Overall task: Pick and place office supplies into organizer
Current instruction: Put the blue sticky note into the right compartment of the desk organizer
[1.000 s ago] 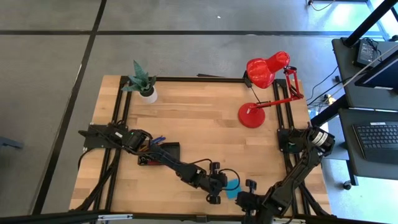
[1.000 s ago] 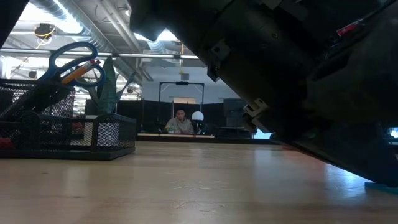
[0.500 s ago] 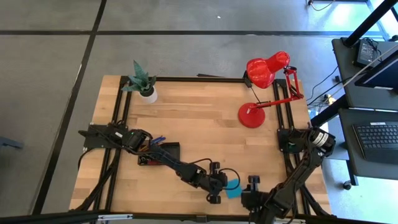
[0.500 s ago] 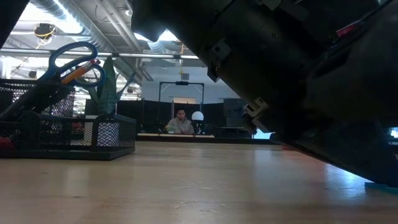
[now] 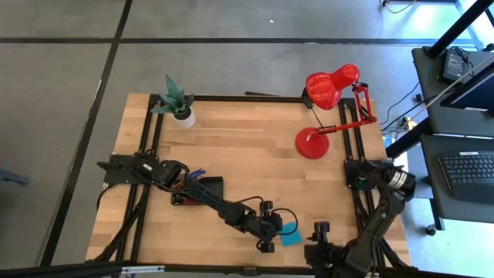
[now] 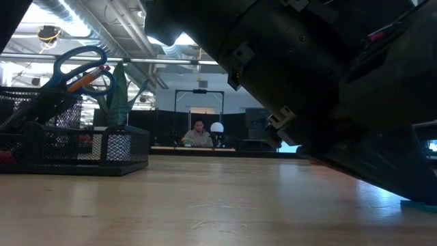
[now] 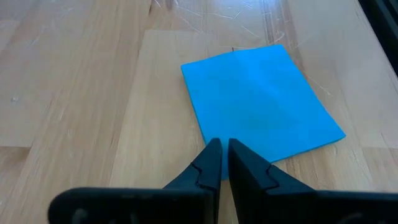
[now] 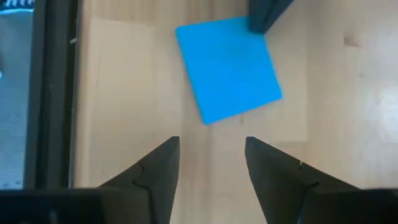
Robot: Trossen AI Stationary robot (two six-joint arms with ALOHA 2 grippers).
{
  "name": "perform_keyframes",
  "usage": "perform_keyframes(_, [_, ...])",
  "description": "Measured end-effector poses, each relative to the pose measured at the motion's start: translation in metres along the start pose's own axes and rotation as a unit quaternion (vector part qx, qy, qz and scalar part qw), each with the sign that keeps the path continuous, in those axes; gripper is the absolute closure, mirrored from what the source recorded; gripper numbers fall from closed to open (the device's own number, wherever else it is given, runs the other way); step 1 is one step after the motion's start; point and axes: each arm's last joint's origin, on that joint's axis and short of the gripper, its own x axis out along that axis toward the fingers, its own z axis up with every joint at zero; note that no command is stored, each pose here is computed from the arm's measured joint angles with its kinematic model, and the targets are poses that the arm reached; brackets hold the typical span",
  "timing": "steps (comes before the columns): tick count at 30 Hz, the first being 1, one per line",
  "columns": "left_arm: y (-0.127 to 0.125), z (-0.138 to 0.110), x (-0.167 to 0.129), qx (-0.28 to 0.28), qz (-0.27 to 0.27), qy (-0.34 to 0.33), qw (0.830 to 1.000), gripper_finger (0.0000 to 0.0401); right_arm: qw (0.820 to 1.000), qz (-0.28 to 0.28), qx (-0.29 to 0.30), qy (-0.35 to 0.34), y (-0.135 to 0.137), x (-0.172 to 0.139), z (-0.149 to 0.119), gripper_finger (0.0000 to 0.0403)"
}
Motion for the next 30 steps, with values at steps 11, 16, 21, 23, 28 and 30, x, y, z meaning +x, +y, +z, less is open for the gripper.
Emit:
perform_keyframes(11, [0.001,0.002,0.001,-0.002,-0.001,-0.004,1.000,0.0379,0.989,-0.133,-0.026,0.066,0.035,0.030,0.001,0.0217])
perform_keyframes(16, [0.002,0.002,0.001,-0.003,-0.006,-0.003,1.000,0.0379,0.988,-0.138,-0.023,0.067,0.042,0.043,-0.002,0.0217])
perform_keyframes(21, [0.002,0.002,0.001,-0.004,-0.010,-0.002,1.000,0.0379,0.989,-0.135,-0.020,0.051,0.043,0.043,-0.001,0.0217])
perform_keyframes(23, [0.002,0.002,0.001,-0.005,-0.011,-0.005,1.000,0.0379,0.989,-0.134,-0.022,0.049,0.044,0.044,-0.001,0.0217])
perform_keyframes(28, [0.003,0.004,0.002,-0.022,-0.017,-0.011,1.000,0.0379,0.990,-0.132,-0.032,0.048,0.044,0.044,0.000,0.0217])
perform_keyframes(30, [0.003,0.004,0.003,-0.022,-0.016,-0.012,1.000,0.0379,0.989,-0.133,-0.044,0.043,0.044,0.044,0.000,0.0217])
